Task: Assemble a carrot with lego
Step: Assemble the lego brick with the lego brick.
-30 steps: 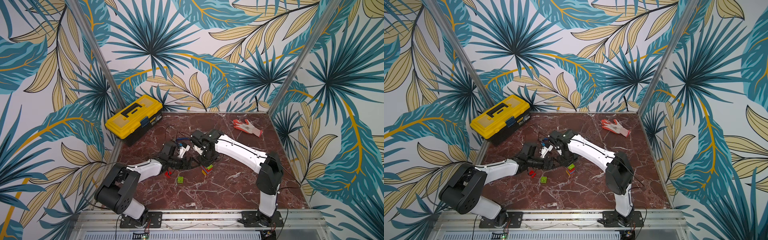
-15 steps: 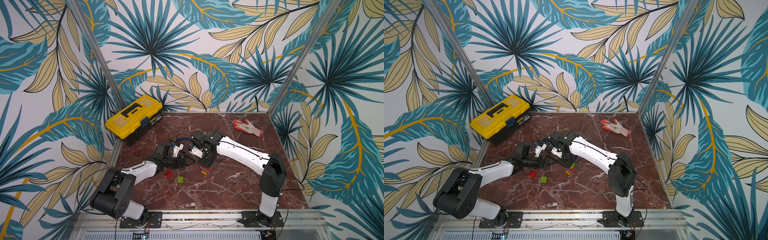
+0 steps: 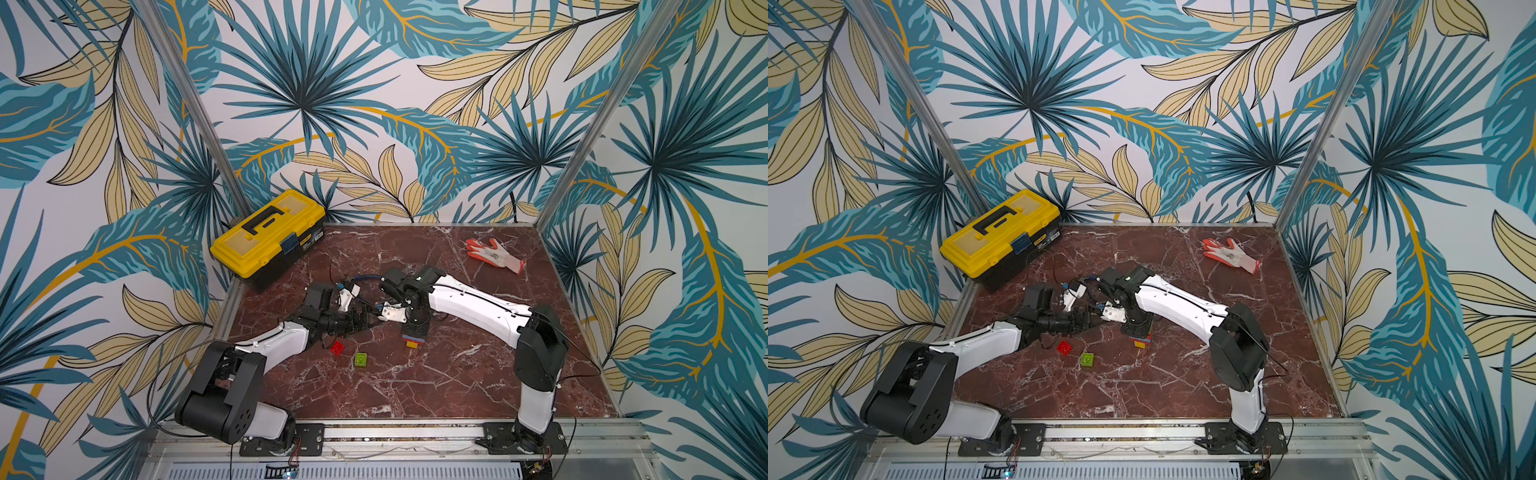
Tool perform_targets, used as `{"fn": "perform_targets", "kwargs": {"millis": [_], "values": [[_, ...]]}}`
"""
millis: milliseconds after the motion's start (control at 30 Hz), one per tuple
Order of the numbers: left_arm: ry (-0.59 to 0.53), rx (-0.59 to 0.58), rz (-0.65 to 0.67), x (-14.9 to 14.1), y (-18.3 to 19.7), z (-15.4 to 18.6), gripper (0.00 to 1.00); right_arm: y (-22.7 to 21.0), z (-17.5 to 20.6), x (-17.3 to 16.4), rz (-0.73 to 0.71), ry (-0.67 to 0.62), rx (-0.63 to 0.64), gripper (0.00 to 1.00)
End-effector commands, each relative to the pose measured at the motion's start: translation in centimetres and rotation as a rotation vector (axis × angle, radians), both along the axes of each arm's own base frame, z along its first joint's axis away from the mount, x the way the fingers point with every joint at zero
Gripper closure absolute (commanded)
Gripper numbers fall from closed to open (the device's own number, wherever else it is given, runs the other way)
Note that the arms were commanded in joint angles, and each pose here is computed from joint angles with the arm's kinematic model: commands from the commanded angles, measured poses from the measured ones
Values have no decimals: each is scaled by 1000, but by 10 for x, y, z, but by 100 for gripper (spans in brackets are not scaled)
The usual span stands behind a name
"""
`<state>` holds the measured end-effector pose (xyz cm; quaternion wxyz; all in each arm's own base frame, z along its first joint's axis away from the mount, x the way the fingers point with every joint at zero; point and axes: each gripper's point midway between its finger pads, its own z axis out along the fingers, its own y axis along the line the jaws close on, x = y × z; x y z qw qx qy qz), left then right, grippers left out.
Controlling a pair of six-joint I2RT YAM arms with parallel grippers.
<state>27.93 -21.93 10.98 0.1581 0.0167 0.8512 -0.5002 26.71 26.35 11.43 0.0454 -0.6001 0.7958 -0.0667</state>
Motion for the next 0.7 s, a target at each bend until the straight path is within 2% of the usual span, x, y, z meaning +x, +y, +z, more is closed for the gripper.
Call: {"fn": "perform_targets", "kwargs": {"millis": [0, 167, 300, 467, 533, 567, 667], "values": [[-24, -20, -13, -3, 0, 9, 1, 4, -5, 9, 14, -22, -6, 59], [-27, -24, -13, -2, 0, 13, 1, 10, 10, 8, 12, -34, 71, 50], [-31, -22, -11, -3, 1, 15, 1, 17, 20, 9, 0, -36, 134, 39], [-42, 11, 19, -1, 8, 21, 1, 21, 45, 22, -41, -107, 222, 29], [-30, 111, 75, -1, 23, 20, 1, 26, 63, 25, -46, -147, 282, 21], [-11, 203, 121, -2, 37, 16, 1, 28, 74, 28, -51, -179, 318, 1], [76, 470, 264, -12, 82, 5, 1, 23, 108, 43, -104, -293, 437, 1]]}}
